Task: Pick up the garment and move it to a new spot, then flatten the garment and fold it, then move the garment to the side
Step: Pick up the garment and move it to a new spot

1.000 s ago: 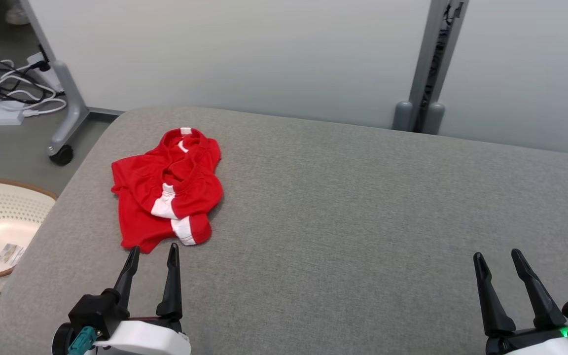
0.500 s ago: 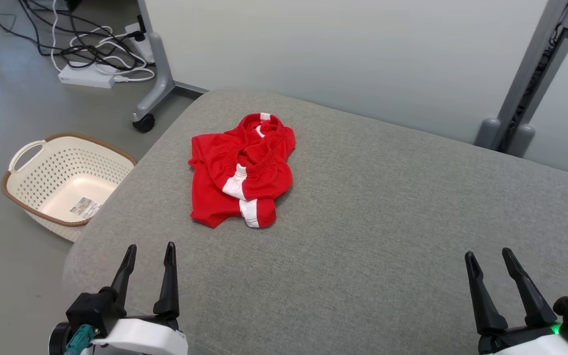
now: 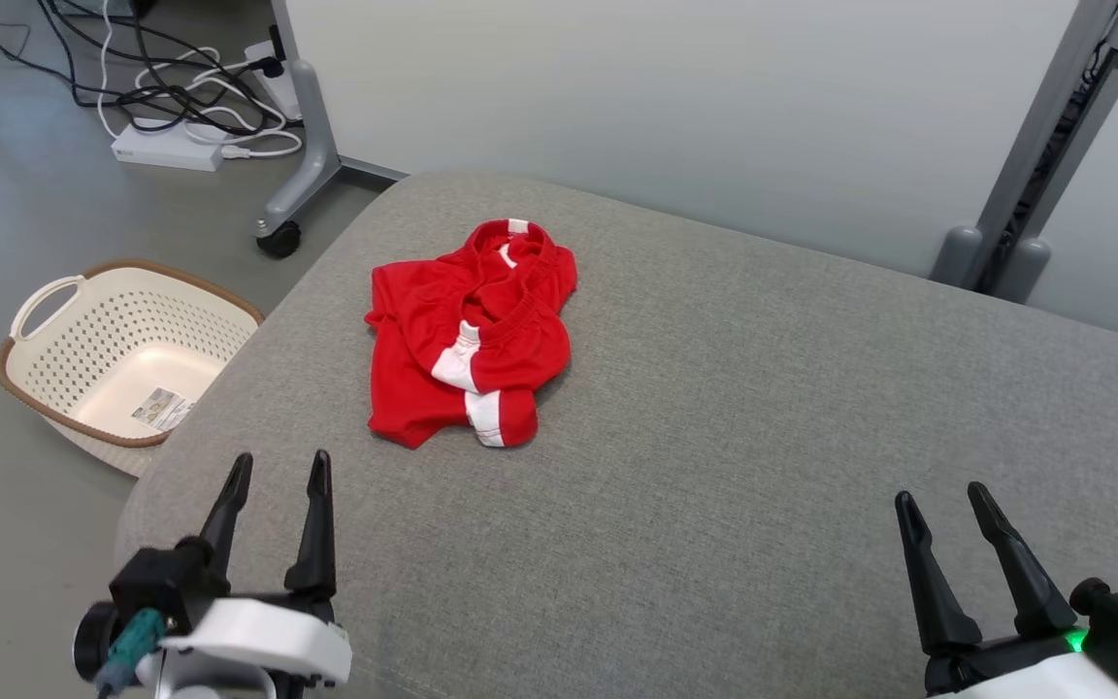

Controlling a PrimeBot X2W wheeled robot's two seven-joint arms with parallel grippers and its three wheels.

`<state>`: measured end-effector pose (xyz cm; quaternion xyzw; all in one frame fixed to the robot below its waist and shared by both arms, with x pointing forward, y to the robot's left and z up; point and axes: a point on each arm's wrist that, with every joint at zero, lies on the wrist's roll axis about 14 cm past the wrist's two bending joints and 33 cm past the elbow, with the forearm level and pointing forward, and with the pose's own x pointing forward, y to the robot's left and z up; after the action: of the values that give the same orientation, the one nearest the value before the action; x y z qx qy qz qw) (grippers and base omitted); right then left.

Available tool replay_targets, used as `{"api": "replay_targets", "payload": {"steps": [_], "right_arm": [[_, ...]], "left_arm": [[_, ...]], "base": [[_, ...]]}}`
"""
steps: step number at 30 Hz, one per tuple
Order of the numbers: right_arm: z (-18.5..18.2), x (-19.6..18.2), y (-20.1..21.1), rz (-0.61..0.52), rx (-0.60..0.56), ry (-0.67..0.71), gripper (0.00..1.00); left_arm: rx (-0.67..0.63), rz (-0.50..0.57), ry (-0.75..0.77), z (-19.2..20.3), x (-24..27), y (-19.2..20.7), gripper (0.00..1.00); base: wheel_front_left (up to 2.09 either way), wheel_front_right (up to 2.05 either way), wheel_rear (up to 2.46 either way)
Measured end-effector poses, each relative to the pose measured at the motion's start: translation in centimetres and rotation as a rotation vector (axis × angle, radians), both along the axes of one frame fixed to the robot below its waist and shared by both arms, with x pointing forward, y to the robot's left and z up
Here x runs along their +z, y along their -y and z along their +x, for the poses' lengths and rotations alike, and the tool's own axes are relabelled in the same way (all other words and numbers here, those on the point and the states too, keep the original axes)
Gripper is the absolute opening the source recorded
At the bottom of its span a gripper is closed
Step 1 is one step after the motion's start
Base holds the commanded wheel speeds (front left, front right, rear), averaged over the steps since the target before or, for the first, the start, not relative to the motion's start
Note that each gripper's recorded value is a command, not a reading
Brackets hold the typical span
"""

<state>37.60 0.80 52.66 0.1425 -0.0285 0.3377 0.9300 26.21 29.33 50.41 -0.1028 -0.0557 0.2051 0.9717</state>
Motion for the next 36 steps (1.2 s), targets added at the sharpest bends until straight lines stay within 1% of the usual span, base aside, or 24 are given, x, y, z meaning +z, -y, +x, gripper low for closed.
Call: {"api": "replay_targets", "payload": {"steps": [5,10,13,16,18,20,21,23,25,27,29,32,36], "right_arm": [[0.6,0.0,1.0,0.007,-0.027,0.004,1.0],[1.7,-0.4,1.9,0.014,-0.052,-0.003,1.0],[2.6,-0.5,2.9,0.018,-0.08,-0.003,1.0],[3.2,-1.2,4.2,0.017,-0.115,-0.02,1.0],[3.5,-1.5,5.0,0.017,-0.139,-0.029,1.0],[3.8,-1.8,5.9,0.018,-0.166,-0.036,1.0],[3.9,-2.0,6.4,0.016,-0.181,-0.042,1.0],[4.1,-2.3,7.4,0.013,-0.209,-0.05,1.0],[4.2,-2.6,8.2,0.008,-0.233,-0.056,1.0],[4.3,-2.6,8.9,0.005,-0.25,-0.056,1.0],[4.4,-2.7,9.8,-0.001,-0.273,-0.056,1.0],[4.3,-2.8,11.2,-0.011,-0.312,-0.059,1.0],[4.0,-3.2,12.9,-0.024,-0.358,-0.07,1.0]], "left_arm": [[-0.086,0.08,0.021,4.0,3.3,-0.6,1.0],[-0.17,0.074,-0.031,8.8,4.6,-0.7,1.0],[-0.22,0.032,-0.069,11.9,4.6,-0.7,1.0],[-0.261,-0.023,-0.148,14.5,3.4,-0.8,1.0],[-0.284,-0.023,-0.211,16.1,2.5,-1.0,1.0],[-0.297,-0.083,-0.25,17.7,1.7,-1.1,1.0],[-0.307,-0.087,-0.29,18.4,1.0,-1.0,1.0],[-0.328,-0.138,-0.352,19.7,-0.4,-0.7,1.0],[-0.331,-0.163,-0.419,20.7,-1.7,-0.9,1.0],[-0.341,-0.219,-0.487,21.4,-3.3,-0.6,1.0],[-0.351,-0.227,-0.557,22.1,-4.7,-0.4,1.0],[-0.355,-0.305,-0.665,22.4,-7.2,0.2,1.0],[-0.348,-0.367,-0.779,22.7,-9.7,0.9,1.0]], "base": [[0.0,0.0,0.0],[0.0,0.0,0.0],[0.0,0.0,0.0],[0.0,0.0,0.0],[0.0,0.0,0.0],[0.0,0.0,0.0],[0.0,0.0,0.0],[0.0,0.0,0.0],[0.0,0.0,0.0],[0.0,0.0,0.0],[0.0,0.0,0.0],[0.0,0.0,0.0],[0.0,0.0,0.0]]}}
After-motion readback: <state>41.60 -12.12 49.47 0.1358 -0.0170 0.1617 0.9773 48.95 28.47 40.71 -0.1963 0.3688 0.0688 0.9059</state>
